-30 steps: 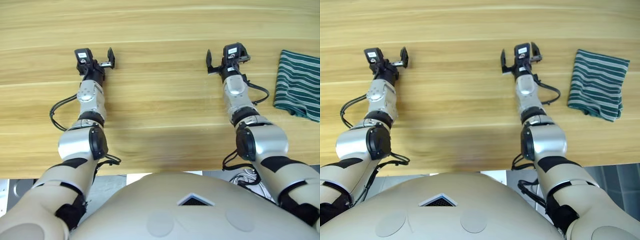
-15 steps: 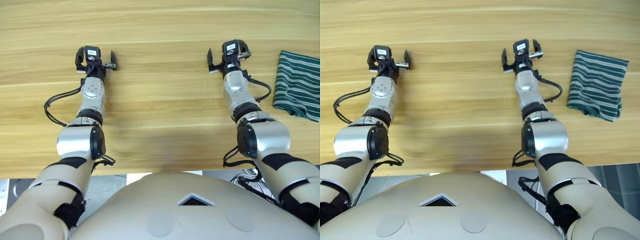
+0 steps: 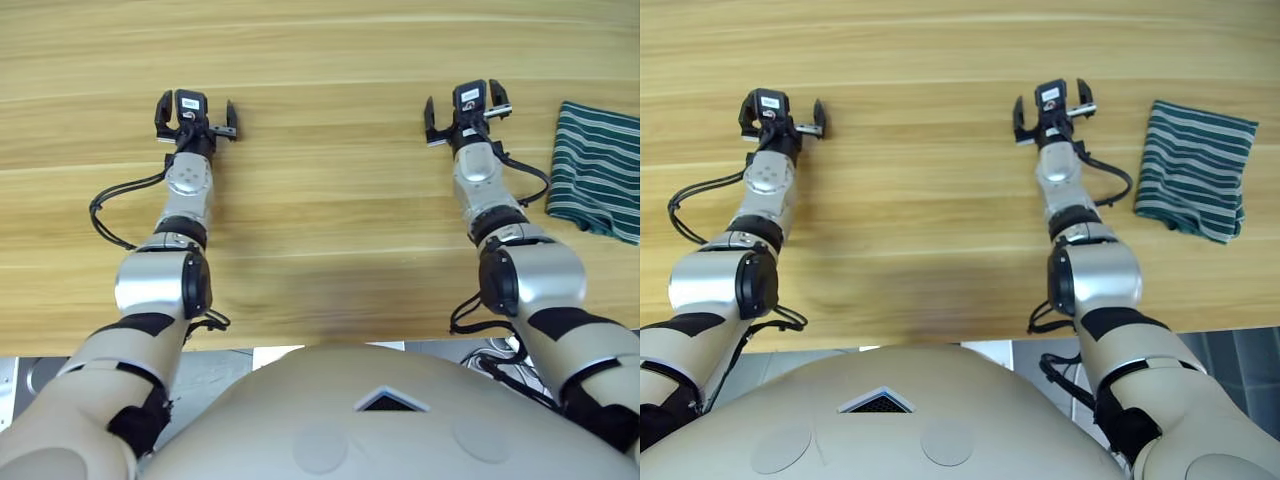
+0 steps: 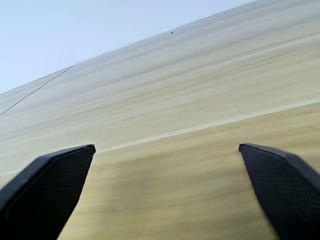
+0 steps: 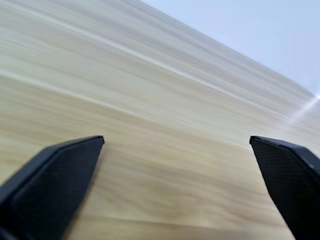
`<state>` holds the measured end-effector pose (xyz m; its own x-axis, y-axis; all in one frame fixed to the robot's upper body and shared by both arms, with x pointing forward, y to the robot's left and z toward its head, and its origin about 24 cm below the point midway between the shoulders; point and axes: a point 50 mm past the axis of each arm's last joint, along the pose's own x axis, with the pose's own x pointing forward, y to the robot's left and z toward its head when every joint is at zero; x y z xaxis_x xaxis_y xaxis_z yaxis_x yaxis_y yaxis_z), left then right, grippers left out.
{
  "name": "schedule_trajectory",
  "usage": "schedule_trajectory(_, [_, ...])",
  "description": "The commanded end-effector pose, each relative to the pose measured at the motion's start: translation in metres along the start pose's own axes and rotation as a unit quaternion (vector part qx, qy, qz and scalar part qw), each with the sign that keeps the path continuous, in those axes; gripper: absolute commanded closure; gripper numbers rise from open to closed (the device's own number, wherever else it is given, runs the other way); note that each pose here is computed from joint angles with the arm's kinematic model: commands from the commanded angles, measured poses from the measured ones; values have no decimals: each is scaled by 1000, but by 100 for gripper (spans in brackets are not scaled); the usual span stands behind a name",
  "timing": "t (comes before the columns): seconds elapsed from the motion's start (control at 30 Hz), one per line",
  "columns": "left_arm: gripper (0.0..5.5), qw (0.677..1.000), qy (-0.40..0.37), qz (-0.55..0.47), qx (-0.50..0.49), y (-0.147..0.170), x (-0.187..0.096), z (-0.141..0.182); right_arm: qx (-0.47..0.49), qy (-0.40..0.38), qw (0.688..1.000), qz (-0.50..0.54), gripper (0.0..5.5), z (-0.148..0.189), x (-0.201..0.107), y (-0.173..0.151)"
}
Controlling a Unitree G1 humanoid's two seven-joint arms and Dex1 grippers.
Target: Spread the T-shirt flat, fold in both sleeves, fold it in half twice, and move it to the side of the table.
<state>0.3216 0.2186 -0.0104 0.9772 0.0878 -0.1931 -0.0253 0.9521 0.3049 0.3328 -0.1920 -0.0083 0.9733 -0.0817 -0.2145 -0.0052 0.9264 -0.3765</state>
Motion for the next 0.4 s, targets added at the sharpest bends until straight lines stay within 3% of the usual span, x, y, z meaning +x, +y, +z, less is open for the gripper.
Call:
schedule_trajectory(0.03, [14,999,30,-21,10,-9,-6,-14,-16,53,998,2,10,-28,-12,3])
schedule_trajectory(0.27, [14,999,20,-24,28,-9,-7,-13,-29,46,999,-1,10,-26,-12,5])
schedule_trajectory(0.3, [33,999,18,-27,34,-10,-7,-13,-33,45,998,0,10,-26,-12,5])
schedule_trajectory(0.4, [80,998,15,-30,44,-12,-7,-12,-39,45,998,4,69,-27,-13,7])
